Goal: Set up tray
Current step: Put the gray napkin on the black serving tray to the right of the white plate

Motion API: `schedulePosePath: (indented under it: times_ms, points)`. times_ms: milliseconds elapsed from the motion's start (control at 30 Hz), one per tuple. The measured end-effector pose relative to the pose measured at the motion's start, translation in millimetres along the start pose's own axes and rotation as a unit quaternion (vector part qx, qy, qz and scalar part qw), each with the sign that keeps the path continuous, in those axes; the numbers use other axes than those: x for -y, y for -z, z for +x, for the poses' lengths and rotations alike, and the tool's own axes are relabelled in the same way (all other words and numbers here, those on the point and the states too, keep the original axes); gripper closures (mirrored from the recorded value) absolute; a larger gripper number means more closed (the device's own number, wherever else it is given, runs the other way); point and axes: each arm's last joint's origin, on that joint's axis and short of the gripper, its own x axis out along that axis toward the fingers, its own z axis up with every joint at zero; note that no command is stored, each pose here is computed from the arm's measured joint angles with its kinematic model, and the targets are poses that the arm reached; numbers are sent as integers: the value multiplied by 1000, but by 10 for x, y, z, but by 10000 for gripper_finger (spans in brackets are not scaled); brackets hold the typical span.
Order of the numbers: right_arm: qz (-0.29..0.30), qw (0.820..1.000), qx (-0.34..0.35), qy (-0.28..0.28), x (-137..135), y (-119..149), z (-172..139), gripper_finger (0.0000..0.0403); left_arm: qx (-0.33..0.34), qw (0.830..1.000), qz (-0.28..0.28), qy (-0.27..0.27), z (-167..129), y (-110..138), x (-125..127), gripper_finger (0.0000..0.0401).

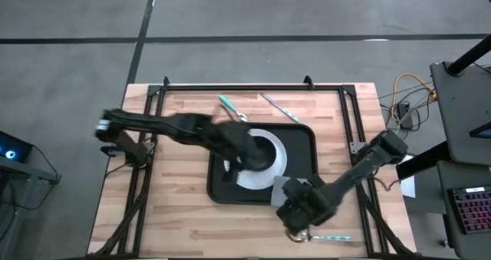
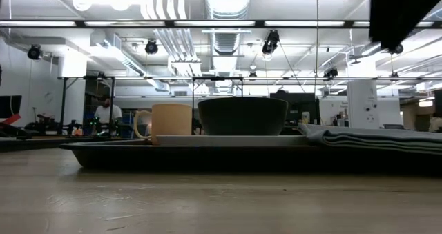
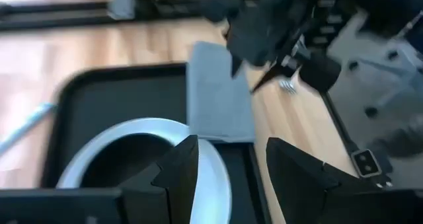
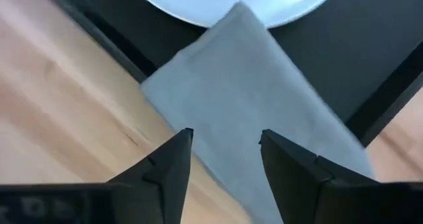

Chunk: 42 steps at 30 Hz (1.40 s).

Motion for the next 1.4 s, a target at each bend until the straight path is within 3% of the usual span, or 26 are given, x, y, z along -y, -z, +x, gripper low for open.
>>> schedulePosePath:
  times_ms: [300,467,900,1167,1400]
  points:
    - [180,983,-1,25,-227,-254,286,220,40,999,-20,-1,-603,579,34,242]
    - [235,972,1,18,-410,-374,367,205,39,999,-29,2,-732,793,41,242]
    - [287,955,0,71,-634,-419,694,230,50,998,-28,10,-867,889,62,242]
    - [279,955,1,101,-669,-414,751,245,49,998,-25,18,-866,889,67,242]
    - [278,956,-11,93,-713,-396,825,253,47,998,-24,24,-869,894,71,242]
